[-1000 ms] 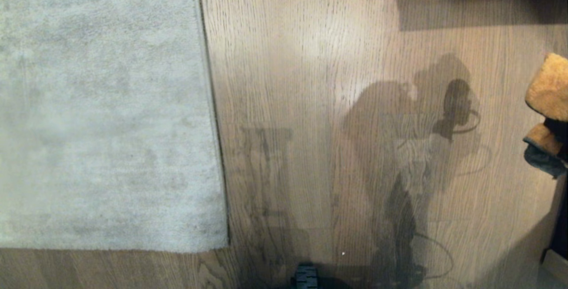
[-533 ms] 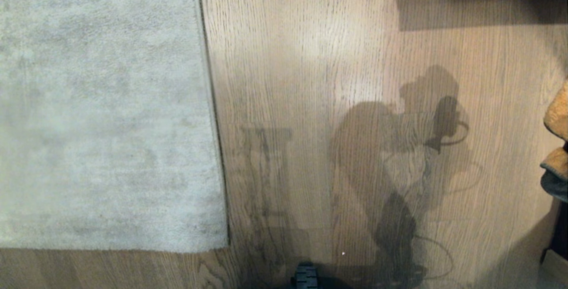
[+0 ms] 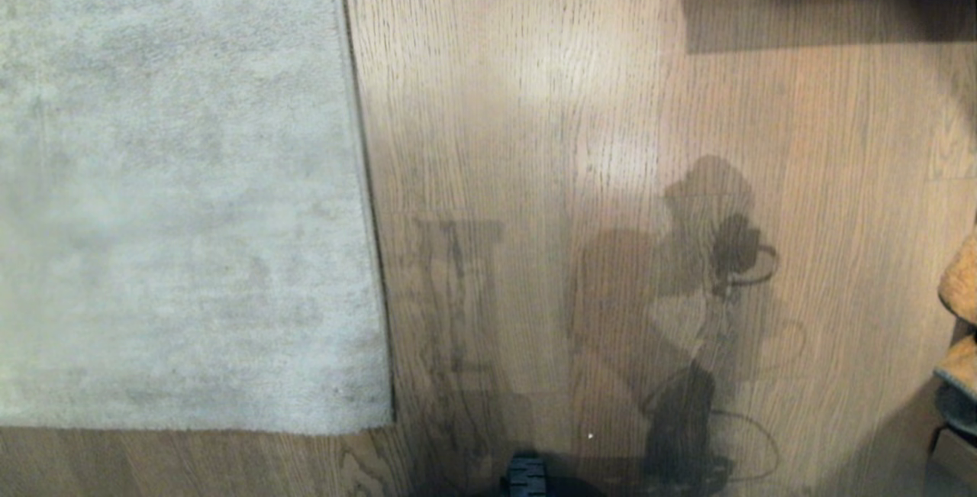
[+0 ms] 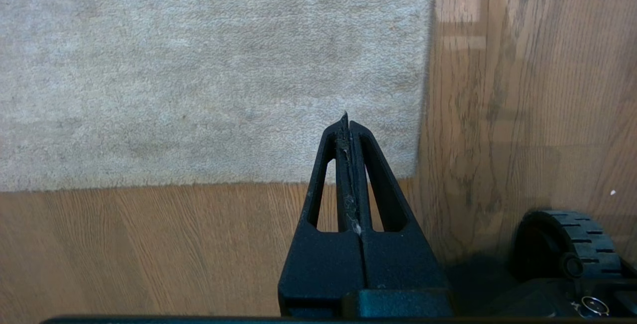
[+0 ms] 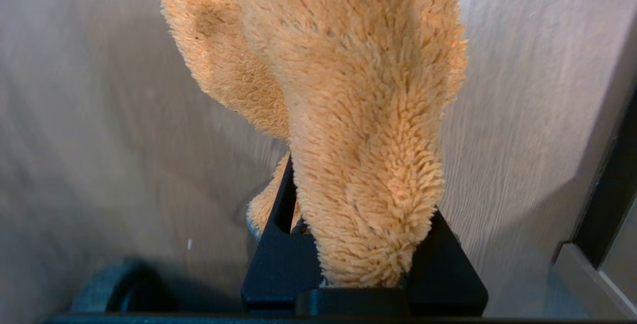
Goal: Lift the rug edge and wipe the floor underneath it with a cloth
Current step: Lift up the carpet
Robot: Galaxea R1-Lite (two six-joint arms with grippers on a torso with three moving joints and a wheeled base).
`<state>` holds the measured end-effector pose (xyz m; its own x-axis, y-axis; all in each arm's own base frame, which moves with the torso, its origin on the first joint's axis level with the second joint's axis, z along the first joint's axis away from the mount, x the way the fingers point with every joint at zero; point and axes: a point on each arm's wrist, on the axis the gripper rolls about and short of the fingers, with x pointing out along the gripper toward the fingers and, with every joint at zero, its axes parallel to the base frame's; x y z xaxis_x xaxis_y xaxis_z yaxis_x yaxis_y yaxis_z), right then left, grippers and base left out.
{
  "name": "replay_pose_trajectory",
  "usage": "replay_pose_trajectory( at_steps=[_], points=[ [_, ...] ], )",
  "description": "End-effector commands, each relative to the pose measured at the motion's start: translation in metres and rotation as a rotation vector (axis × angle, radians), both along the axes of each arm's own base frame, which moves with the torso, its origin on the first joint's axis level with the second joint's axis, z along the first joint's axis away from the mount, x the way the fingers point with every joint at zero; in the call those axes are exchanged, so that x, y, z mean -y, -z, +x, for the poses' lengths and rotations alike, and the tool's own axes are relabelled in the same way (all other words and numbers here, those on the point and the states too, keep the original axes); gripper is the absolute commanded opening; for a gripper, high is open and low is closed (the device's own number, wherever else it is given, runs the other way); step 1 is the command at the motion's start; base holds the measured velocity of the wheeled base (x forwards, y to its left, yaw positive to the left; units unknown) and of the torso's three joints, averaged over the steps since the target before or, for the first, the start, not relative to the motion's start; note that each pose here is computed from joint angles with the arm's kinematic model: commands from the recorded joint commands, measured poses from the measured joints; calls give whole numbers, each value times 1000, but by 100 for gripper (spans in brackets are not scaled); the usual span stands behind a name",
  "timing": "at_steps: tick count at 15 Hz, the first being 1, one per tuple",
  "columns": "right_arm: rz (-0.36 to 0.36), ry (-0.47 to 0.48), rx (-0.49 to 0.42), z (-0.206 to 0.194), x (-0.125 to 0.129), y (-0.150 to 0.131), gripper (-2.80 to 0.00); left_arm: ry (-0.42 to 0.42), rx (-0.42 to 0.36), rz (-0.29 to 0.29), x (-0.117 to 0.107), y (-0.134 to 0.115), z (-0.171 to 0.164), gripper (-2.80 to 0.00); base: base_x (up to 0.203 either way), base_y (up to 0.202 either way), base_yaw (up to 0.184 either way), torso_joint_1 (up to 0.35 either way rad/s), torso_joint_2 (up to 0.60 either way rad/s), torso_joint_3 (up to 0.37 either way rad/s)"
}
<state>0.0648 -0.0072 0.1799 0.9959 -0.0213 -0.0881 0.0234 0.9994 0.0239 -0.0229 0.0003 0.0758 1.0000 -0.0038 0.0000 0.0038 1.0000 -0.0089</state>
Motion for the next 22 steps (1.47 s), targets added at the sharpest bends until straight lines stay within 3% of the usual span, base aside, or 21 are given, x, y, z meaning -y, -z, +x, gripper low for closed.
replay_pose_trajectory(
  at_steps=[1,4,8,11,13,17,22],
  points=[
    [-31,-49,51,-25,-6,6,-280,-1,0,0,0,0,0,-280,0,0,0,0,0,0],
    [-42,-87,64,-48,-9,17,-280,-1,0,0,0,0,0,-280,0,0,0,0,0,0],
    [-59,-119,174,-78,-11,30,-280,-1,0,0,0,0,0,-280,0,0,0,0,0,0],
    [-108,-143,244,-91,-10,40,-280,-1,0,0,0,0,0,-280,0,0,0,0,0,0],
    [-141,-145,274,-97,-10,63,-280,-1,0,0,0,0,0,-280,0,0,0,0,0,0],
    [-172,-99,252,-89,-9,88,-280,-1,0,0,0,0,0,-280,0,0,0,0,0,0],
    [-182,-107,136,-88,-9,100,-280,-1,0,0,0,0,0,-280,0,0,0,0,0,0]
  ],
)
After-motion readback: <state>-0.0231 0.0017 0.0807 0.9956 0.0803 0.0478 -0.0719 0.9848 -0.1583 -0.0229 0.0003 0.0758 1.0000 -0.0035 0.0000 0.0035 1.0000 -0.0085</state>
